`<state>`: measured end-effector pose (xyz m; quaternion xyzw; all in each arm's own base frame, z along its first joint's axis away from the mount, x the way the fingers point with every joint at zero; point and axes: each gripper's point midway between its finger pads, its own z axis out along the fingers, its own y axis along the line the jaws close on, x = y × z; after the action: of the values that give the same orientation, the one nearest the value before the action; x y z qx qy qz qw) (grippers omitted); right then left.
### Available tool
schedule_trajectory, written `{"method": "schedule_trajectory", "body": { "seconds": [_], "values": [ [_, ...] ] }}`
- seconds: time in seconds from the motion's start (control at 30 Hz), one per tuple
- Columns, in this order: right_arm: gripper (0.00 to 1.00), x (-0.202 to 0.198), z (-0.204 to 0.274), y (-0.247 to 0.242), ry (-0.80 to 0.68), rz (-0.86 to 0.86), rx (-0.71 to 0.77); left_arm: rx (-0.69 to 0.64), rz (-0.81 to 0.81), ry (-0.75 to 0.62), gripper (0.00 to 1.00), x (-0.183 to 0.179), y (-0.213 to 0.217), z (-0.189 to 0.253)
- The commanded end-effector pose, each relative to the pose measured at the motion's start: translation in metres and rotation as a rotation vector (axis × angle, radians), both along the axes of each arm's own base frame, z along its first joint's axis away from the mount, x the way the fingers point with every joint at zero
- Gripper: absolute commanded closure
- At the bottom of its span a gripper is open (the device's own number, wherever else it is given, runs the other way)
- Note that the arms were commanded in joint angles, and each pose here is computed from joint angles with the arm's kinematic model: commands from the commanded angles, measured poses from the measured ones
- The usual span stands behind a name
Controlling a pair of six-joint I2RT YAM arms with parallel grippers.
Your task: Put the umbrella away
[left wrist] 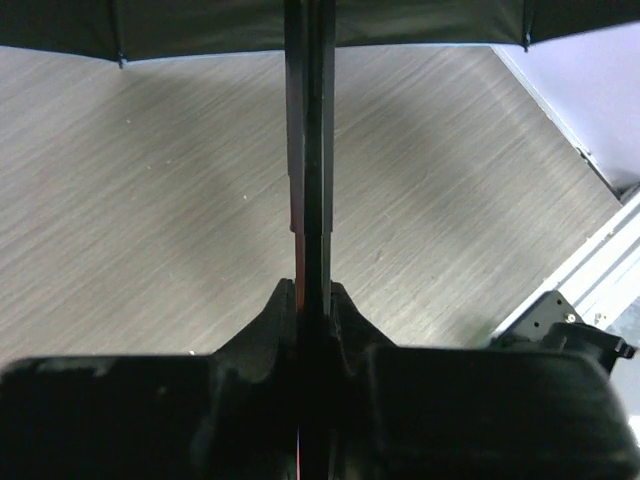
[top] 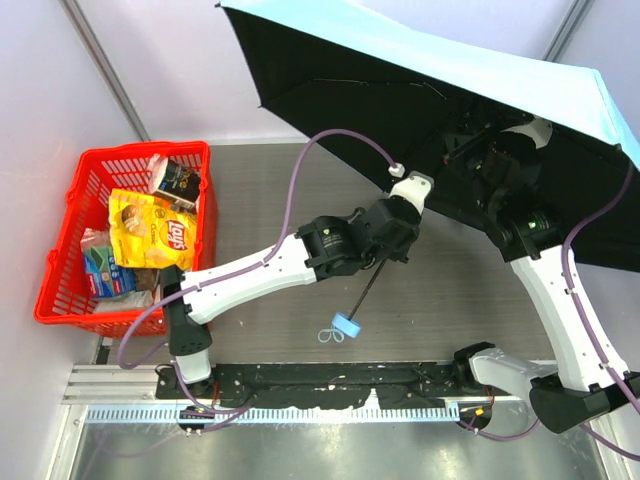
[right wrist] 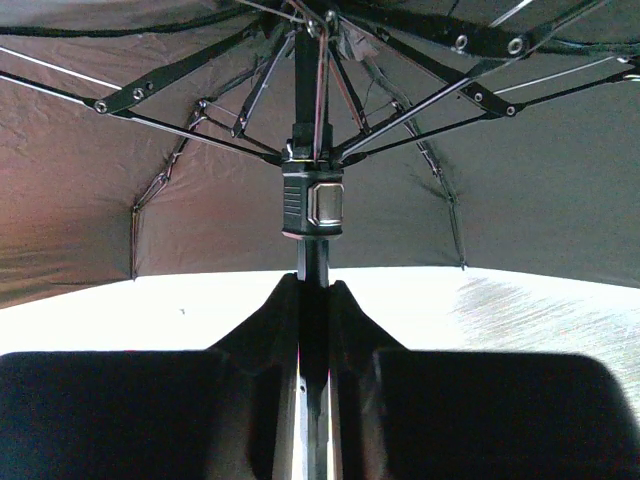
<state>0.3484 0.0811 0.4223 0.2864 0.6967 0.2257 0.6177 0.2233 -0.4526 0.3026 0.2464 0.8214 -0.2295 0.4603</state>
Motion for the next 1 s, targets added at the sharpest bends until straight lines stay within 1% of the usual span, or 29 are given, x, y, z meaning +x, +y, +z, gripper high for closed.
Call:
{"method": "schedule_trajectory", "body": {
  "seconds": [0.0, 0.03, 0.1, 0.13, 0.17, 0.2, 0.23, 0.27, 0.3, 0.33, 0.37, 0.4, 0.43, 0.5, 0.53, 0.57, 0.6, 0.63, 0.67, 0.7, 0.73, 0.8, 0.9, 0.97],
  "values": [
    [0.93, -0.018, 0.049, 0.026, -0.174, 0.172, 0.012, -0.091, 0.008, -0.004, 1.00, 0.007, 0.003, 0.027],
    [0.88, -0.017, 0.042, 0.030, -0.150, 0.195, -0.012, -0.139, -0.018, 0.025, 1.00, 0.008, 0.001, 0.031],
    [0.70, -0.021, 0.040, 0.039, -0.141, 0.255, -0.031, -0.279, -0.053, 0.093, 1.00, 0.013, 0.003, 0.045],
    [0.66, -0.022, 0.037, 0.042, -0.136, 0.272, -0.032, -0.343, -0.070, 0.112, 1.00, 0.017, 0.005, 0.050],
    [0.59, -0.027, 0.039, 0.046, -0.149, 0.302, -0.014, -0.403, -0.095, 0.128, 1.00, 0.016, 0.006, 0.059],
    [0.56, -0.028, 0.033, 0.052, -0.151, 0.335, -0.002, -0.452, -0.104, 0.126, 1.00, 0.020, 0.009, 0.069],
    [0.49, -0.036, 0.040, 0.053, -0.184, 0.348, 0.034, -0.482, -0.110, 0.116, 1.00, 0.022, 0.013, 0.078],
    [0.46, -0.035, 0.031, 0.057, -0.194, 0.360, 0.053, -0.505, -0.108, 0.110, 1.00, 0.024, 0.015, 0.087],
    [0.42, -0.045, 0.039, 0.063, -0.226, 0.403, 0.111, -0.528, -0.140, 0.120, 1.00, 0.021, 0.015, 0.096],
    [0.41, -0.048, 0.035, 0.066, -0.249, 0.420, 0.144, -0.545, -0.143, 0.119, 1.00, 0.022, 0.018, 0.103],
    [0.39, -0.048, 0.027, 0.069, -0.238, 0.429, 0.186, -0.560, -0.136, 0.114, 1.00, 0.024, 0.022, 0.110],
    [0.38, -0.051, 0.033, 0.072, -0.264, 0.451, 0.208, -0.576, -0.126, 0.114, 1.00, 0.026, 0.027, 0.115],
    [0.38, -0.052, 0.033, 0.074, -0.256, 0.462, 0.241, -0.595, -0.119, 0.118, 1.00, 0.027, 0.031, 0.119],
    [0.37, -0.053, 0.032, 0.081, -0.244, 0.495, 0.283, -0.652, -0.140, 0.128, 1.00, 0.025, 0.038, 0.128],
    [0.36, -0.055, 0.038, 0.086, -0.263, 0.523, 0.321, -0.692, -0.160, 0.139, 1.00, 0.023, 0.041, 0.133],
    [0.36, -0.054, 0.033, 0.089, -0.249, 0.533, 0.340, -0.732, -0.191, 0.153, 1.00, 0.020, 0.042, 0.138],
    [0.35, -0.056, 0.045, 0.092, -0.296, 0.558, 0.387, -0.774, -0.209, 0.176, 1.00, 0.020, 0.045, 0.140],
    [0.34, -0.054, 0.040, 0.094, -0.299, 0.566, 0.408, -0.809, -0.231, 0.200, 1.00, 0.020, 0.048, 0.141],
    [0.32, -0.056, 0.050, 0.096, -0.336, 0.586, 0.460, -0.870, -0.248, 0.221, 1.00, 0.020, 0.051, 0.148],
    [0.31, -0.054, 0.048, 0.097, -0.346, 0.595, 0.481, -0.910, -0.276, 0.234, 1.00, 0.018, 0.054, 0.151],
    [0.31, -0.054, 0.057, 0.099, -0.385, 0.612, 0.523, -0.942, -0.301, 0.242, 1.00, 0.016, 0.056, 0.154],
    [0.29, -0.050, 0.064, 0.099, -0.414, 0.610, 0.564, -0.979, -0.333, 0.256, 1.00, 0.011, 0.058, 0.156],
    [0.28, -0.045, 0.081, 0.097, -0.470, 0.608, 0.599, -1.001, -0.363, 0.282, 1.00, 0.003, 0.059, 0.152],
    [0.24, -0.033, 0.082, 0.092, -0.474, 0.556, 0.617, -1.017, -0.370, 0.296, 1.00, 0.000, 0.060, 0.147]
  ]
}}
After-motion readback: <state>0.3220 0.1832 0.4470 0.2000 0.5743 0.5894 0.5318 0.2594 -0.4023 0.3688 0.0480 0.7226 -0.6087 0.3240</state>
